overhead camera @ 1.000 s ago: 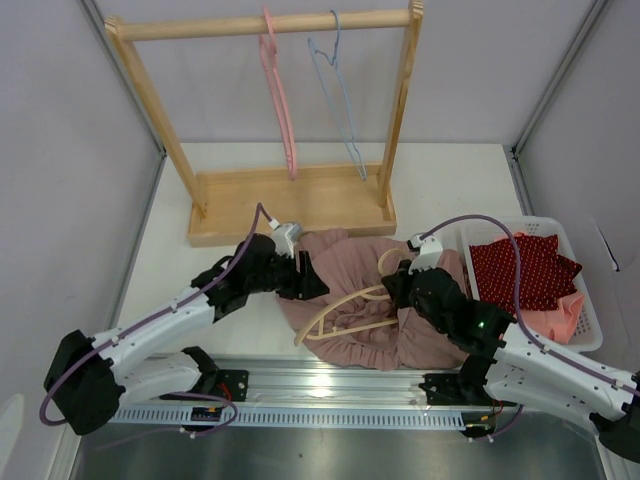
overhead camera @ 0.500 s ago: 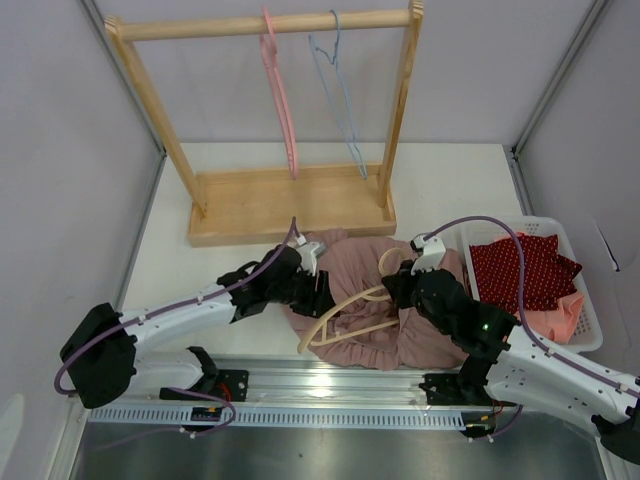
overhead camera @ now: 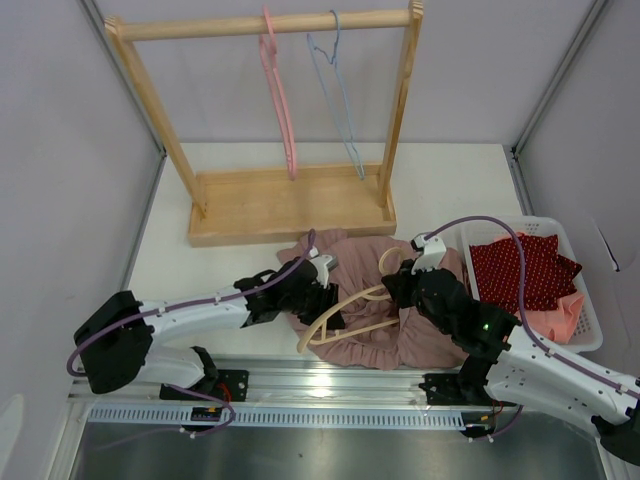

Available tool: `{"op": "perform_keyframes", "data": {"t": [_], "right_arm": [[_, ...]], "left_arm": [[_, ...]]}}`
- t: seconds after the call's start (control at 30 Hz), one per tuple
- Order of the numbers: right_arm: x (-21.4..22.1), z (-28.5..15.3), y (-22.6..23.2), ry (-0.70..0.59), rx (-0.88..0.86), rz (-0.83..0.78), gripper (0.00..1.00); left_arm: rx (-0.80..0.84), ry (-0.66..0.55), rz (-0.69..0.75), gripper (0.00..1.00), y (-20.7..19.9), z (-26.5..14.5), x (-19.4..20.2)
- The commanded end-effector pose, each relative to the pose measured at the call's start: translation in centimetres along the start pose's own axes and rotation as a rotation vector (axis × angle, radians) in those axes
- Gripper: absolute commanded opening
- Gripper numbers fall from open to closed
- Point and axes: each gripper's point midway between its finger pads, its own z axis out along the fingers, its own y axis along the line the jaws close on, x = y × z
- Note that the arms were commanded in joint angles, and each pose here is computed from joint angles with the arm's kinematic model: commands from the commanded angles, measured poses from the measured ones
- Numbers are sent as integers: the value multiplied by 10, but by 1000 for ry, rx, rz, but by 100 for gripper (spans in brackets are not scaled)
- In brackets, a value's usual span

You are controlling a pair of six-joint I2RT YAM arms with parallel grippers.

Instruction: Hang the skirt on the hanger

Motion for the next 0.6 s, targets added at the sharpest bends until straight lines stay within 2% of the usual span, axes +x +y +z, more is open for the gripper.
{"op": "perform_keyframes", "data": {"t": [0.0,0.3,0.57], "right_arm": [[-21,-2,7,-70,-21,54,0],[-20,-2,7,-68,-24,53,0],[-20,-2,7,-66,-24,52,0]], "left_arm": [[-22,-63,-7,49,-4,3,-15],[-86,-116,-33,45,4,6,-25],[-97,-106,-39,42,3,15,-24]]}}
